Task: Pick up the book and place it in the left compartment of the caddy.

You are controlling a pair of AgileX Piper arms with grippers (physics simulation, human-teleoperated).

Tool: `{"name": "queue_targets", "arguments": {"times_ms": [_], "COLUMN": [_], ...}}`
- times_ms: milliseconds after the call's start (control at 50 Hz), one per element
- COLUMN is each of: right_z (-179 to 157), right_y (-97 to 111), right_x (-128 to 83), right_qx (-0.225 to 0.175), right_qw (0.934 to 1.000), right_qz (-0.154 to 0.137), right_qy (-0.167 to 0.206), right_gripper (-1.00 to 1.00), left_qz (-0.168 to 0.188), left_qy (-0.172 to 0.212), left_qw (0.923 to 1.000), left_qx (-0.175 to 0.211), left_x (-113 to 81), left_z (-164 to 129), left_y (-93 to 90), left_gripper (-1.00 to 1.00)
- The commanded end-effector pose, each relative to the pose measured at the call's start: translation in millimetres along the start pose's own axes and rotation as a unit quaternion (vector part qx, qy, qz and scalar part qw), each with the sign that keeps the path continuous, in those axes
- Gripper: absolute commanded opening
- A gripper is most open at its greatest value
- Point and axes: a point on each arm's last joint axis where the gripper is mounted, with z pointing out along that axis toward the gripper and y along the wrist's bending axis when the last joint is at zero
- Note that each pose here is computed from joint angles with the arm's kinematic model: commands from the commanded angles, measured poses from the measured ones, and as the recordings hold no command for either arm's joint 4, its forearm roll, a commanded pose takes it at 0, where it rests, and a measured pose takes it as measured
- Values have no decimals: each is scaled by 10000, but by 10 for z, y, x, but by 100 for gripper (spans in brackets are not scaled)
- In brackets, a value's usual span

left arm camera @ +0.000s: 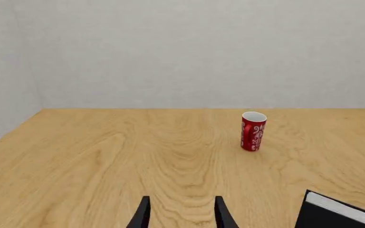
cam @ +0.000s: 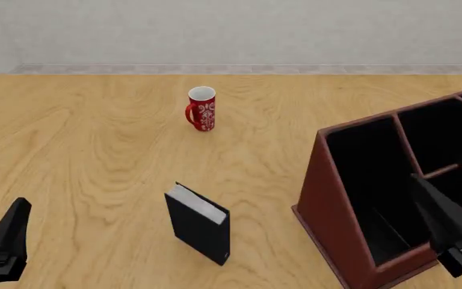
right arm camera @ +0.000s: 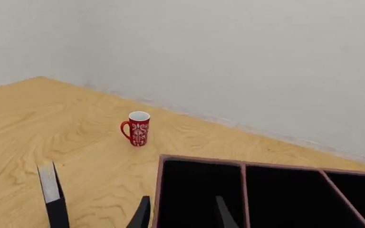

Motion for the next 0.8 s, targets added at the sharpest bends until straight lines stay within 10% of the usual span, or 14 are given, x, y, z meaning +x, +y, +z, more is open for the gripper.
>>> {"name": "queue_targets", "arguments": {"times_ms": [20,800], "right_z": [207,790], "right_y": [65,720], "right_x": [-208,-381], "right_qx": [-540,-2567], "right_qw": [9980,9602], "right_qz": [-262,-555], "right_qy": [205,954], "right_gripper": [100,100], "left_qz": [0,0], "left_qy": [0,0], "left_qw": [10000,10000], "left_qx": [0,0], "left_x": [0,0], "left_z": [0,0], "left_y": [0,0], "left_gripper": [100,100]}}
